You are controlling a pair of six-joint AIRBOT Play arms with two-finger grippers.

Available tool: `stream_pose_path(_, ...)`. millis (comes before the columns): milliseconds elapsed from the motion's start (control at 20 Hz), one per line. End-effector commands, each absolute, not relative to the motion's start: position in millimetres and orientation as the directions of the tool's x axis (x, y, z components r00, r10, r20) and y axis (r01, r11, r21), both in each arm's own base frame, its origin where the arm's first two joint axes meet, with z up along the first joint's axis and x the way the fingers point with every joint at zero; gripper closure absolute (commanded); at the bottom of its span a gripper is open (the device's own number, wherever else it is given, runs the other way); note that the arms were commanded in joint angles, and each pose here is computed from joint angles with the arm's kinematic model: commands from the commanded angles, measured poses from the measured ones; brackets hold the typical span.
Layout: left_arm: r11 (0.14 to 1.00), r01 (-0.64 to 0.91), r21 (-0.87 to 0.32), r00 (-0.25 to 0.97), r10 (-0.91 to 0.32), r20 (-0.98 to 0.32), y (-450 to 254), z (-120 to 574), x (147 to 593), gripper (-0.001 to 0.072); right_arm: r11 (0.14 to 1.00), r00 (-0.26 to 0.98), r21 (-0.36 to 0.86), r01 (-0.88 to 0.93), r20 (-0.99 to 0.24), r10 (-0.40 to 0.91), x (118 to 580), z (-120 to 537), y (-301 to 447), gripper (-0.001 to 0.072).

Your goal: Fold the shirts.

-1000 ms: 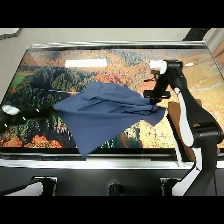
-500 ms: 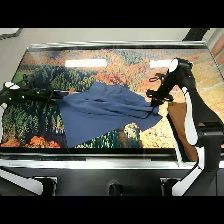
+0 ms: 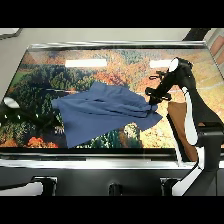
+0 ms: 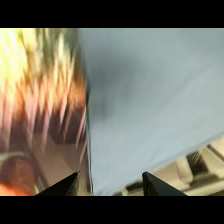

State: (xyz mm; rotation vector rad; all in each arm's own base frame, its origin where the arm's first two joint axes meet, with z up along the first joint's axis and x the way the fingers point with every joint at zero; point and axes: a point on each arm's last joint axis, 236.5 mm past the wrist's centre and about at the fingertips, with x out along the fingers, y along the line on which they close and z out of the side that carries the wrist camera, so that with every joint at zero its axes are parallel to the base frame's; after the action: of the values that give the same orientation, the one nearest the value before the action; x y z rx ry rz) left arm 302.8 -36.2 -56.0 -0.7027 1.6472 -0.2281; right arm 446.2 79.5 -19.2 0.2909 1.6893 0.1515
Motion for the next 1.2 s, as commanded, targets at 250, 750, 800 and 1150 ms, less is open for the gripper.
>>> stream_pose_path(250, 0.745, -0.414, -0.524, -0.066, -0.598, -0.798, -75.2, -114.2, 211.7, 0.0238, 0.961, -0.149, 0.268, 0.074, -0.95, 0.276, 438.6, -18.4, 79.1, 0.068)
stream_pose_path(750, 0.728, -0.077, -0.682, 0.374, -0.613, -0.696, -106.6, -4.2, 345.8, 0.0682, 0.941, 0.066, 0.336, 0.037, -0.941, 0.333, 460.5, 40.4, 90.8, 0.0681)
stream_pose_path(800, 0.748, 0.023, -0.663, 0.495, -0.585, -0.643, -96.5, 53.4, 372.3, 0.0682, 0.938, 0.216, 0.346, 0.012, -0.917, 0.336, 477.0, 75.9, 91.0, 0.0681)
stream_pose_path(1150, 0.951, 0.276, -0.14, 0.941, -0.237, 0.241, -32.5, 554.8, 288.2, 0.0682, 0.963, 0.965, 0.209, -0.172, 0.233, 0.122, 370.9, 551.9, 32.9, 0.0681)
